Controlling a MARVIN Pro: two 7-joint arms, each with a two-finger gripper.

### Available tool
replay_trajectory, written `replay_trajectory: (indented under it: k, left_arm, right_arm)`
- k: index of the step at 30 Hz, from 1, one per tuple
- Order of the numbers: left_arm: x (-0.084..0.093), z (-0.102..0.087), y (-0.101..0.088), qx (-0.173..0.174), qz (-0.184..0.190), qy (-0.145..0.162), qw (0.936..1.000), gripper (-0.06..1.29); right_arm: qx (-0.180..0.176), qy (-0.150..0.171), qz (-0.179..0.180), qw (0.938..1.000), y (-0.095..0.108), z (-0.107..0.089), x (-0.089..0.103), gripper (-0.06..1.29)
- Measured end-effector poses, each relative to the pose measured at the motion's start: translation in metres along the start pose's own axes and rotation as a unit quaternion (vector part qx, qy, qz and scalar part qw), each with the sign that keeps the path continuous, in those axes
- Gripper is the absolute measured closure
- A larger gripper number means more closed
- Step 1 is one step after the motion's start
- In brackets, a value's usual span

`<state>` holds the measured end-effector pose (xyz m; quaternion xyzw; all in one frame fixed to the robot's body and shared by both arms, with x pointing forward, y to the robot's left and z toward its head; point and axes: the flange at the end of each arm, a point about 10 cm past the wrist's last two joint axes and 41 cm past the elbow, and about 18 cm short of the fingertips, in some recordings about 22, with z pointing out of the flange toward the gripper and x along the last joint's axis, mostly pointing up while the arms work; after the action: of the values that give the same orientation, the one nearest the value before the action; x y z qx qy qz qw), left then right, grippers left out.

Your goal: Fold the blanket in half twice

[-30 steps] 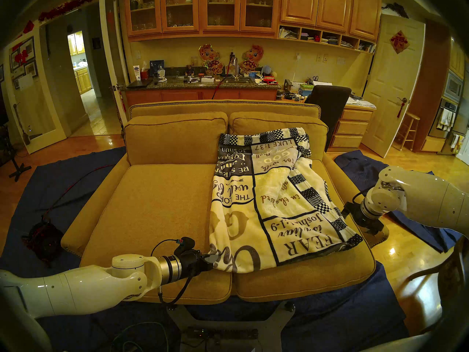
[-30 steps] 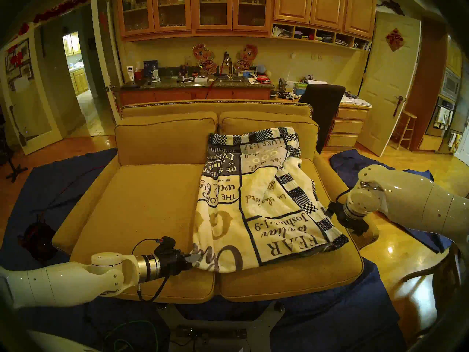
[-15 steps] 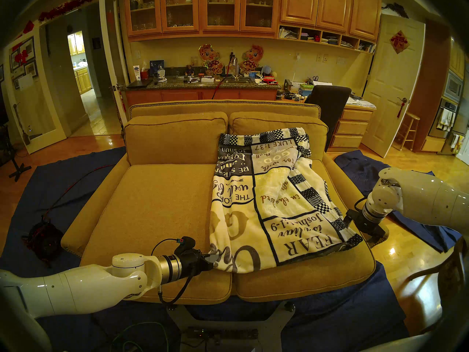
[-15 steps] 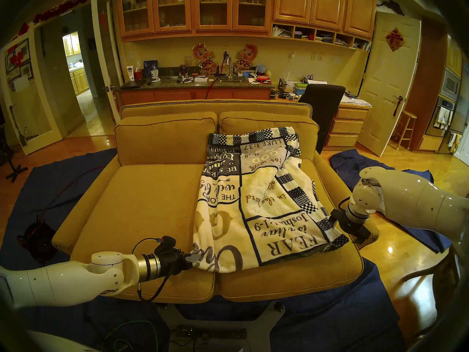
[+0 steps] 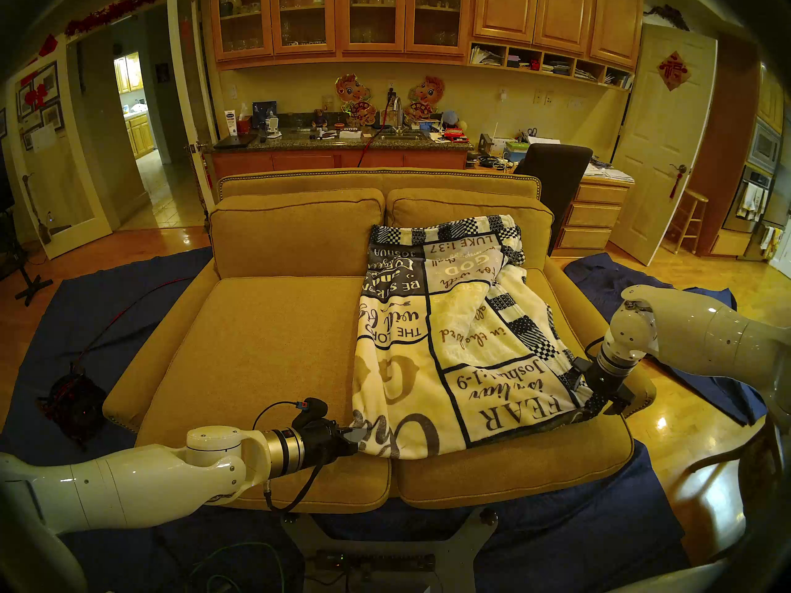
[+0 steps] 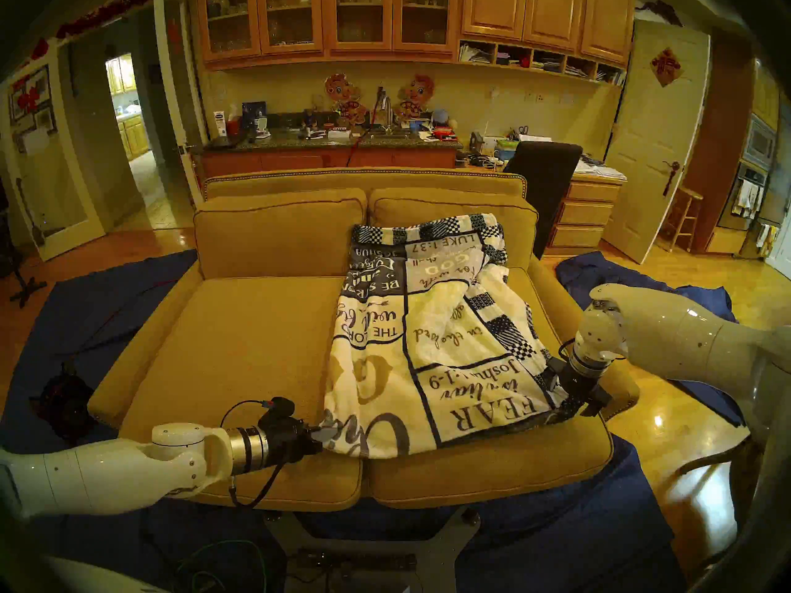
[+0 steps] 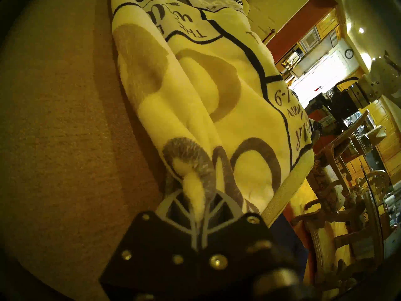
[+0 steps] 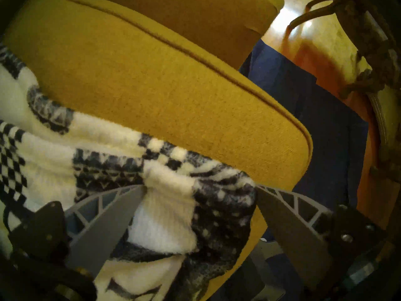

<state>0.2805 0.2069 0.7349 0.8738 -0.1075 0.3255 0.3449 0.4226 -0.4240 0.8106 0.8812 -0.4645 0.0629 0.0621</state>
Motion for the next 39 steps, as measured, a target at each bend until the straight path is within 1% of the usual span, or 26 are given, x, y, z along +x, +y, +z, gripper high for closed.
replay_trajectory:
  k: [9,12,16,18,19,20,22,23,24,28,31,34,39]
  left_arm:
    - [0.001,-0.001,0.002,0.0,0.002,0.0,1.0,1.25]
    - [0.001,-0.002,0.003,0.001,0.003,0.0,1.0,1.25]
    - [0.002,-0.003,0.004,0.001,0.004,0.0,1.0,1.25]
    - [0.002,-0.004,0.004,0.0,0.005,0.0,1.0,1.25]
    - [0.003,-0.004,0.005,0.0,0.006,0.0,1.0,1.25]
    - [0.003,-0.005,0.006,-0.001,0.007,0.0,1.0,1.25]
    - [0.003,-0.006,0.007,-0.002,0.008,-0.001,1.0,1.25]
    - [0.004,-0.006,0.007,-0.002,0.008,-0.002,1.0,1.25]
    - [0.004,-0.006,0.008,-0.003,0.009,-0.004,0.9999,1.25]
    - [0.006,-0.008,0.014,-0.008,0.014,-0.008,0.9998,1.25]
    - [0.009,-0.011,0.021,-0.012,0.021,-0.007,0.9997,1.25]
    - [0.013,-0.016,0.032,-0.013,0.031,-0.001,0.9994,1.25]
    - [0.018,-0.026,0.045,-0.011,0.048,0.007,0.9988,1.25]
  right_arm:
    - [0.002,-0.017,0.016,0.9997,-0.004,0.013,-0.002,0.0]
    - [0.01,-0.022,0.016,0.9996,-0.007,0.011,-0.004,0.0]
    - [0.02,-0.029,0.007,0.9994,-0.011,0.007,-0.009,0.0]
    - [0.022,-0.034,0.001,0.9992,-0.009,0.003,-0.009,0.21]
    - [0.024,-0.037,-0.002,0.999,-0.009,0.0,-0.01,0.55]
    - [0.026,-0.043,-0.008,0.9987,-0.009,-0.004,-0.011,0.79]
    - [0.031,-0.056,-0.018,0.9978,-0.01,-0.011,-0.015,1.09]
    - [0.033,-0.063,-0.025,0.9971,-0.01,-0.015,-0.017,1.15]
    - [0.037,-0.071,-0.034,0.9962,-0.012,-0.02,-0.021,1.2]
    - [0.054,-0.093,-0.072,0.9916,-0.018,-0.04,-0.032,1.2]
    - [0.066,-0.099,-0.093,0.9885,-0.02,-0.054,-0.037,1.2]
    - [0.08,-0.101,-0.11,0.9855,-0.02,-0.07,-0.041,1.21]
    - [0.1,-0.095,-0.125,0.9826,-0.017,-0.093,-0.041,1.21]
